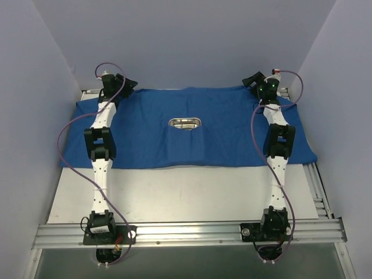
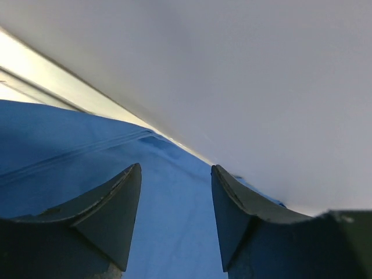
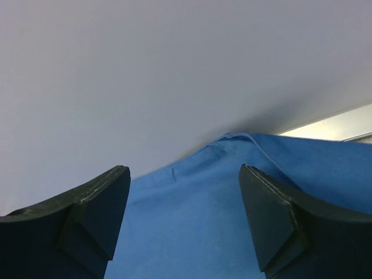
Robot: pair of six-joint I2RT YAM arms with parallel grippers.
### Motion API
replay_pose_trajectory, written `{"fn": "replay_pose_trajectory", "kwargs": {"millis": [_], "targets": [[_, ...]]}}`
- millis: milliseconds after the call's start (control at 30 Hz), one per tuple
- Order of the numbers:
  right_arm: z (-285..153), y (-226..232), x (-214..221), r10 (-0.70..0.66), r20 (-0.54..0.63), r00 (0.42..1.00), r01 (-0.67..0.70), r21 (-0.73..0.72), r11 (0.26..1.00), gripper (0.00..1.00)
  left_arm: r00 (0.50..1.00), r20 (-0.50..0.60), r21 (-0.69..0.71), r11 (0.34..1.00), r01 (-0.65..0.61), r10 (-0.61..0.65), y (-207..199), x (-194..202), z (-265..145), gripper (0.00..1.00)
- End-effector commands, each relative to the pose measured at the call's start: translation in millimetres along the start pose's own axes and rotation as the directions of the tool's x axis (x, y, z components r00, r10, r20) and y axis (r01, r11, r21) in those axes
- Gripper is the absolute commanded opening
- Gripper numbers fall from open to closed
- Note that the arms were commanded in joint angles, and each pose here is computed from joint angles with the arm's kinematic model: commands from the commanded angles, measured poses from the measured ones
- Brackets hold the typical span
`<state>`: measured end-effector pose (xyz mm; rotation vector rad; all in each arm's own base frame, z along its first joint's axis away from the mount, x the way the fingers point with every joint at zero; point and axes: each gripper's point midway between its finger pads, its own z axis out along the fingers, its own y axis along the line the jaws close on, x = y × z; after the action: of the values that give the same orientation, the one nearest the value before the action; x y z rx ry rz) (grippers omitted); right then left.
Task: Open and lay out the surgical kit
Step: Open the surgical kit at the center of the board.
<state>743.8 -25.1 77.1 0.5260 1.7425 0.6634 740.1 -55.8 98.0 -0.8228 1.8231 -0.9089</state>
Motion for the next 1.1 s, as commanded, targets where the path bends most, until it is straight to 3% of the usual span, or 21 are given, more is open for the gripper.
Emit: {"fn": "replay_pose_trajectory", "kwargs": {"millis": [0,200,267,300,367,400,433,500,533,633,700,800,1067], "targets": [[-3.5,38.6,-64.5,-0.027,0.160,0.987,0.042,-0.090,0.995,0.78,0.993,0.099,0.025,0.998,-0.060,0.057,-37.2,-46.4,-23.7,0.60],[-29.5,56.7,-115.2,-0.037,0.192,0.981,0.049,-0.057,0.997,0.82,0.983,0.102,-0.022,0.988,-0.152,0.153,-87.9,-67.8,-73.5,0.57],[-44.3,58.4,-119.8,-0.022,0.154,0.988,0.022,0.002,1.000,0.80,0.983,0.034,-0.156,0.972,-0.173,0.181,-62.2,-47.7,-84.2,0.53],[-51.4,53.8,-122.7,-0.004,0.140,0.990,0.001,0.025,1.000,0.78,0.980,0.027,-0.179,0.966,-0.189,0.197,-70.9,-47.5,-98.7,0.49],[-69.3,48.2,-112.1,0.030,0.056,0.998,-0.034,0.080,0.996,0.70,0.974,-0.085,-0.285,0.931,-0.227,0.211,-37.1,-20.3,-113.3,0.35],[-79.2,35.5,-99.6,0.064,0.000,0.998,-0.063,0.142,0.988,0.65,0.969,-0.100,-0.302,0.921,-0.246,0.226,-40.5,-18.9,-126.0,0.29],[-92.0,44.5,-104.7,0.068,-0.009,0.998,-0.066,0.152,0.986,0.49,0.965,-0.158,-0.364,0.896,-0.254,0.210,-23.8,-5.7,-137.9,0.14],[-109.9,28.0,-60.9,0.119,-0.137,0.984,-0.086,0.225,0.971,0.33,0.949,-0.240,-0.428,0.856,-0.291,0.203,-1.1,11.9,-155.7,0.03],[-122.0,37.7,-54.3,0.090,-0.181,0.979,-0.049,0.223,0.974,0.19,0.938,-0.295,-0.465,0.830,-0.307,0.182,12.5,23.9,-167.0,0.02],[-154.0,29.1,-7.1,0.129,-0.318,0.939,-0.032,0.293,0.955,0.00,0.896,-0.396,-0.526,0.751,-0.400,0.201,42.8,37.6,-185.9,0.02],[-173.2,17.8,30.7,0.193,-0.407,0.893,-0.061,0.314,0.947,0.00,0.869,-0.459,-0.583,0.676,-0.450,0.183,67.6,45.2,-202.8,0.02],[-191.3,6.6,44.7,0.189,-0.447,0.874,-0.023,0.352,0.936,0.00,0.847,-0.511,-0.628,0.607,-0.486,0.149,93.4,54.1,-219.0,0.02],[-205.7,-19.7,67.6,0.235,-0.491,0.839,-0.010,0.417,0.909,0.00,0.849,-0.529,-0.738,0.486,-0.467,0.013,142.7,66.6,-258.7,0.02]]}}
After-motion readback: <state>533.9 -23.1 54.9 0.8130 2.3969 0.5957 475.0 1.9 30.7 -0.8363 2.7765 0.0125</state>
